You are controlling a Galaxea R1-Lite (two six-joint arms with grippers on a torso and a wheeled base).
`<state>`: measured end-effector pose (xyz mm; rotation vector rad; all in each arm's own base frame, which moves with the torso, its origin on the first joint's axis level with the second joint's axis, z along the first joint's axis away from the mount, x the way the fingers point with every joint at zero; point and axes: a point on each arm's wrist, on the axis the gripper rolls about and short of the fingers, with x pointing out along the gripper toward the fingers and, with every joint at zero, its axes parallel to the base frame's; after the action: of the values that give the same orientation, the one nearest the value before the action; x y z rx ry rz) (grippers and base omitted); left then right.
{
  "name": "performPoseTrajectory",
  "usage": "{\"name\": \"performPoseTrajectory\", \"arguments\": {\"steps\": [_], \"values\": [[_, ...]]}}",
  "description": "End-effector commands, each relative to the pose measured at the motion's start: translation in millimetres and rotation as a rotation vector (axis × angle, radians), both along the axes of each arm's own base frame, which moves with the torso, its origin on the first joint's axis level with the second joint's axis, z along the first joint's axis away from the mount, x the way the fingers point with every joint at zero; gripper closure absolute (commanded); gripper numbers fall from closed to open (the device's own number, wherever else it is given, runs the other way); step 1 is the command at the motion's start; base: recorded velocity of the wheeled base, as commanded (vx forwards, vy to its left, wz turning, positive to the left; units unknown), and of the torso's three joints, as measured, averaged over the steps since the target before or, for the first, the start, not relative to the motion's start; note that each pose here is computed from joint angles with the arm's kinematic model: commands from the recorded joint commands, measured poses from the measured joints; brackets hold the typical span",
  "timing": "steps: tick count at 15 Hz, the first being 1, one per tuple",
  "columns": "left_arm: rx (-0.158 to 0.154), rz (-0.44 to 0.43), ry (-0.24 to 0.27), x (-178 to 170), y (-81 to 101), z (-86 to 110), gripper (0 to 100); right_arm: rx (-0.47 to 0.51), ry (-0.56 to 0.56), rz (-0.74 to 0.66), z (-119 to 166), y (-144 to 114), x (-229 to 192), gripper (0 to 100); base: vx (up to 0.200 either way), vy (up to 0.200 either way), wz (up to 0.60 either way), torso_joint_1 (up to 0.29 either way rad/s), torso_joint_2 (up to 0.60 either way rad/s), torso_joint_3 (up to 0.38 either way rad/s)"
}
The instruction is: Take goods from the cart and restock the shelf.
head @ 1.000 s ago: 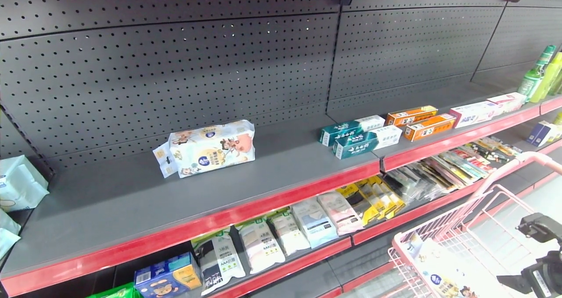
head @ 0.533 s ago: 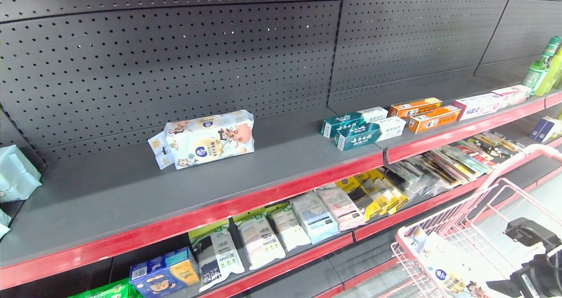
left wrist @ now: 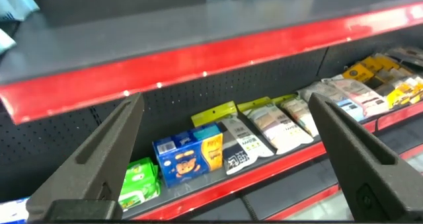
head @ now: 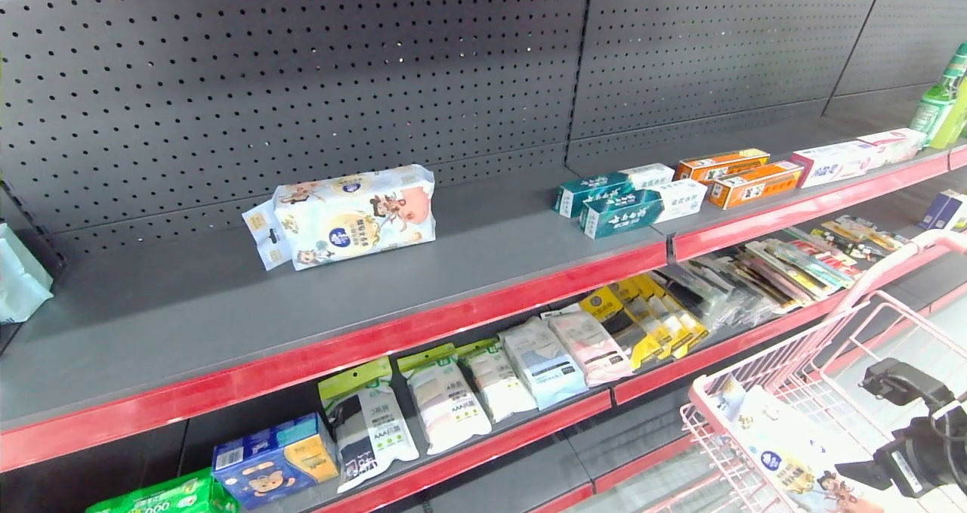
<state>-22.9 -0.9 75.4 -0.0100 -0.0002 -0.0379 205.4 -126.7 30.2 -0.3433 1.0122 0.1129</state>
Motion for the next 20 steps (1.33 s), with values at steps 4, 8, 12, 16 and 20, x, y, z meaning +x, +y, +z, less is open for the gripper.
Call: {"name": "performPoseTrajectory", "arguments": {"steps": [4, 8, 12, 16, 20], "values": [[0.001, 0.001, 0.0, 0, 0.0, 0.1, 0, -0.03, 0.005, 0.031, -8, -16, 16, 0, 0.0, 0.0, 0.0, -0.139, 0.32, 0.17], [0.001, 0.0, 0.0, 0, 0.0, 0.1, 0, -0.113, 0.004, 0.122, -14, -36, 27, 0, 0.0, 0.0, 0.0, -0.013, 0.02, 0.015], [0.001, 0.001, 0.0, 0, 0.0, 0.1, 0, -0.045, -0.018, 0.26, -39, -44, 39, 0, 0.0, 0.0, 0.0, 0.0, 0.0, 0.0], [0.001, 0.0, 0.0, 0, 0.0, 0.1, 0, -0.028, -0.006, 0.303, -51, -42, 48, 0, 0.0, 0.0, 0.0, 0.0, 0.0, 0.0], [0.001, 0.0, 0.0, 0, 0.0, 0.1, 0, -0.046, -0.008, 0.324, -63, -51, 61, 0, 0.0, 0.0, 0.0, 0.0, 0.0, 0.0]]}}
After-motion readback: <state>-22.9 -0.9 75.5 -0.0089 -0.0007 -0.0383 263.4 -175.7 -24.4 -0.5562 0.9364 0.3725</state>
